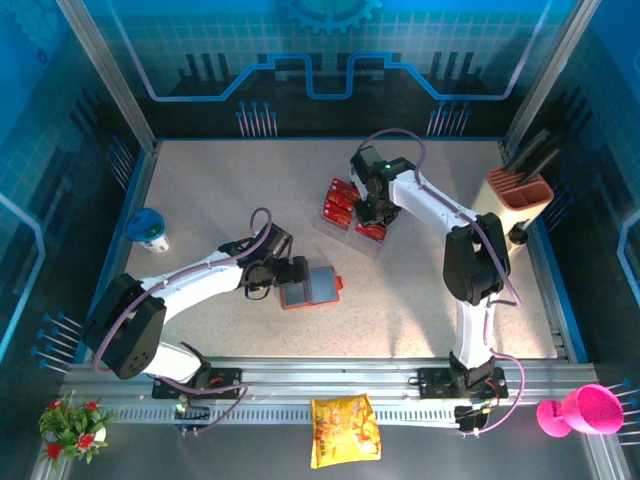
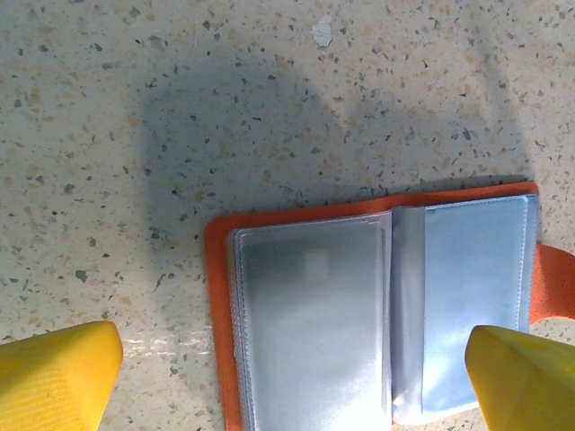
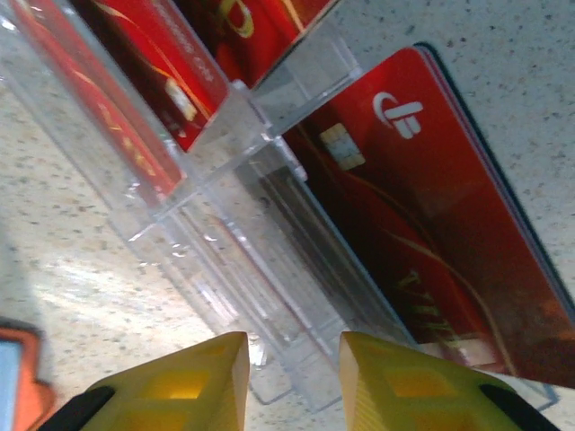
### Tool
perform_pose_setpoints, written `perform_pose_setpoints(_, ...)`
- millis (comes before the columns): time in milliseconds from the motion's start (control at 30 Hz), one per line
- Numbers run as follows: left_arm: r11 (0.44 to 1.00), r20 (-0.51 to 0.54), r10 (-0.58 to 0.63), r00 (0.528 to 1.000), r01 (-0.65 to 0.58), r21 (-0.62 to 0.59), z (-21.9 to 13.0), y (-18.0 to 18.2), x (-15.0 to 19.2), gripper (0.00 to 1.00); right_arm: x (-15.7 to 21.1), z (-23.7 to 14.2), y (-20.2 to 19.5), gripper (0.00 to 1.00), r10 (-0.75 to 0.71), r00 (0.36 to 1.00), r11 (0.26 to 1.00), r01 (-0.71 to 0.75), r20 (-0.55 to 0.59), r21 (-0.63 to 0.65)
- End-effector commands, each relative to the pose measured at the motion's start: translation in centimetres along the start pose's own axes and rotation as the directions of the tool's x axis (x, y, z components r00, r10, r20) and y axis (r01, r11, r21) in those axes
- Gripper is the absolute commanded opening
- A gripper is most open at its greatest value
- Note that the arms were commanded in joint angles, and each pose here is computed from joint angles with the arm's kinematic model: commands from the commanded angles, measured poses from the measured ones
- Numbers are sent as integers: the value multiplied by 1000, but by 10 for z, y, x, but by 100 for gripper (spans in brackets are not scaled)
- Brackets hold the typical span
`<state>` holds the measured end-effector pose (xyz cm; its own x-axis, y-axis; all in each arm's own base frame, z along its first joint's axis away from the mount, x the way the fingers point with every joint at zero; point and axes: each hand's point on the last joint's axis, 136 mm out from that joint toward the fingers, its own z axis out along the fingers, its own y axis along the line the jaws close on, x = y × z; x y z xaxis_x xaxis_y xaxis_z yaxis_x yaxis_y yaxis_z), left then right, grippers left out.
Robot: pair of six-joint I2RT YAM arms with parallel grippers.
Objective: Put the credit cards into the card holder
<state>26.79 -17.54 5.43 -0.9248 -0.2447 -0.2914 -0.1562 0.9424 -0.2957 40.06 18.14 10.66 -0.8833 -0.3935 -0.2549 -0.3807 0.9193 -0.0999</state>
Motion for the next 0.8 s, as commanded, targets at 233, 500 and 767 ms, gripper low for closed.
perform_pose_setpoints(233, 1000, 0, 10, 1000, -10, -11, -1, -4, -3, 99, -4, 10, -2, 32, -129, 991, 984, 133, -47, 114)
perform_pose_setpoints(500, 1000, -4, 15, 1000, -15, -12, 0, -4, -3, 99, 4, 24, 7, 30, -163, 983, 980, 171, -84, 102)
perform_pose_setpoints(767, 1000, -9, 16, 1000, -17, -14, 2, -3, -2, 99, 13, 27, 14, 25, -186, 978, 978, 194, -95, 81)
